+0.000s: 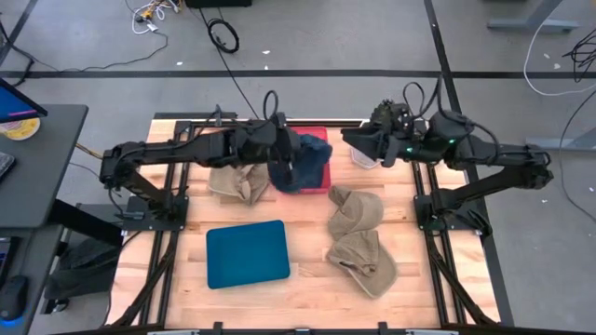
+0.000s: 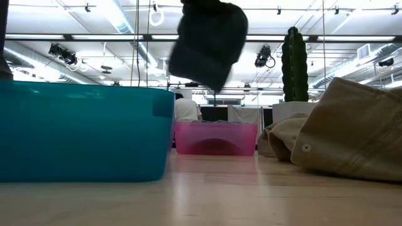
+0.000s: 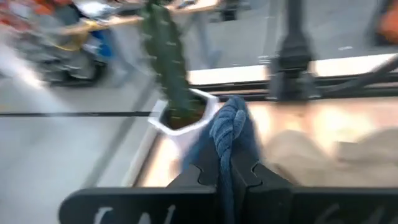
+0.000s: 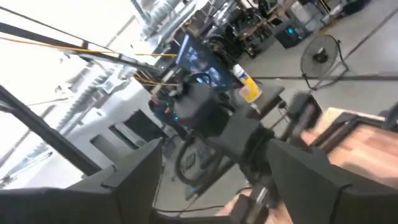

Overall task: Pick & Place hat
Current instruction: Put the blue cap into the pink bin

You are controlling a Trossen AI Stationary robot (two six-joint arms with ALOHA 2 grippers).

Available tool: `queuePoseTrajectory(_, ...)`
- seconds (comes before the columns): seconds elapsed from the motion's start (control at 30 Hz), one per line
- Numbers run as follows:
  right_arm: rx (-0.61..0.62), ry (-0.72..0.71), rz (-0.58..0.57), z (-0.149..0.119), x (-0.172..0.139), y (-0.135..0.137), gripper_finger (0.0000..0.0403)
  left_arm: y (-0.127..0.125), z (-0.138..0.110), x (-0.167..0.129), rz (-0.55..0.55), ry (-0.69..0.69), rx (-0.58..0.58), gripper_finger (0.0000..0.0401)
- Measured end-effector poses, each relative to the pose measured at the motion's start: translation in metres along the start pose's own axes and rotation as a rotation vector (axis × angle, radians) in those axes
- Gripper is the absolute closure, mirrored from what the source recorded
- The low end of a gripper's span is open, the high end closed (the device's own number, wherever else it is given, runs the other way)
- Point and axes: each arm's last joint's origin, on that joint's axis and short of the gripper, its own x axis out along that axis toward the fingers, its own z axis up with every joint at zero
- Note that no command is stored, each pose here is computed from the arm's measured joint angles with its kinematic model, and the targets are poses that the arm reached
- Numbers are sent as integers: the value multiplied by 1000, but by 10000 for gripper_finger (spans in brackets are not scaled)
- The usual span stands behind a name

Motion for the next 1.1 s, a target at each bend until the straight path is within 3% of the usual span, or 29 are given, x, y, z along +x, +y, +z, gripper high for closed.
queuePoseTrajectory(0.1,-31,25,-24,3,-14,0,121,10,-2,3,-101,-7,-61,399)
queuePoseTrajectory(0.2,-56,96,-99,-1,-23,-6,141,22,-3,4,-136,-18,-109,399)
queuePoseTrajectory(0.4,-99,219,-228,-14,-35,-13,219,44,-8,7,-220,-29,-200,399)
queuePoseTrajectory(0.77,-156,266,-246,-28,-26,-12,389,58,-12,9,-211,-55,-38,399)
queuePoseTrajectory(0.93,-172,282,-243,-31,-27,-10,395,55,-27,18,-239,-61,-145,399)
queuePoseTrajectory(1.1,-185,320,-317,-37,-31,-14,400,56,-43,24,-233,-46,-255,399)
